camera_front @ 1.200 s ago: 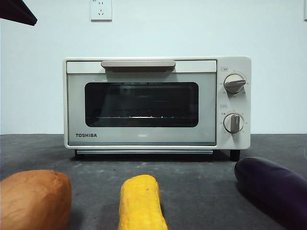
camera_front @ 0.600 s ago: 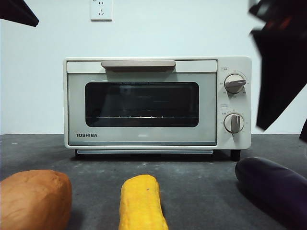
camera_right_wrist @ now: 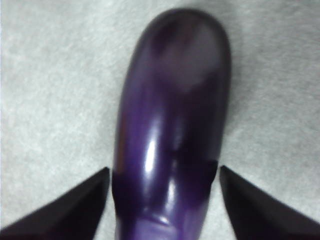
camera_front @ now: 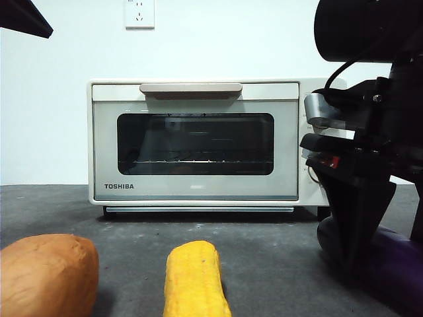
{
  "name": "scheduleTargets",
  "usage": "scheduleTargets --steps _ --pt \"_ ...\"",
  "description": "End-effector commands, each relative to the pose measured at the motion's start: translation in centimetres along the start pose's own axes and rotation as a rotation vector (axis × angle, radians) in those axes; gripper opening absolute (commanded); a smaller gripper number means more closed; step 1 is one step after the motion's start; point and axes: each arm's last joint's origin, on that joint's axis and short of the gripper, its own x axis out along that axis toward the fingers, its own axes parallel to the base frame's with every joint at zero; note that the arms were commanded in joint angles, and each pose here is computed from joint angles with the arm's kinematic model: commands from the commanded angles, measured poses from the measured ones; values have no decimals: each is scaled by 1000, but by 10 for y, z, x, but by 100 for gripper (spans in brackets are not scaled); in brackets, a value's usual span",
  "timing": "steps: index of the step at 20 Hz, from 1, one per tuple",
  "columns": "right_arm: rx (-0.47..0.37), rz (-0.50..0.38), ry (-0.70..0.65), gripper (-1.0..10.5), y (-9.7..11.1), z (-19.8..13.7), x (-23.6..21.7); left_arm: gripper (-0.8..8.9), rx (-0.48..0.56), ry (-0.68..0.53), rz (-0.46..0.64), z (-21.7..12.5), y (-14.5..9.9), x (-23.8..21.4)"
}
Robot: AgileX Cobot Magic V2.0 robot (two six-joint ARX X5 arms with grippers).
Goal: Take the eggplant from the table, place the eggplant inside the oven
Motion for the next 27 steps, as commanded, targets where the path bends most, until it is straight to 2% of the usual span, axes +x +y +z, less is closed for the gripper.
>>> scheduleTargets --steps 1,3,6,13,19,23,27 --pt "14 7 -10 160 4 2 -3 7 31 -17 -10 5 -3 -1" --pt "10 19 -29 94 4 1 -9 7 35 -24 -12 6 -3 -1" --pt "5 56 -90 93 3 -2 -33 7 46 -37 -28 9 -5 3" --pt "-8 225 -381 93 -9 -24 -102 7 76 71 -108 49 -23 58" --pt "-7 285 -541 93 -20 -43 -133 7 211 119 -61 83 -38 124" --pt "1 290 -598 93 -25 -51 -142 7 269 183 -30 83 -41 159" --pt "1 306 -625 93 -28 -55 -147 7 329 220 60 74 -37 179"
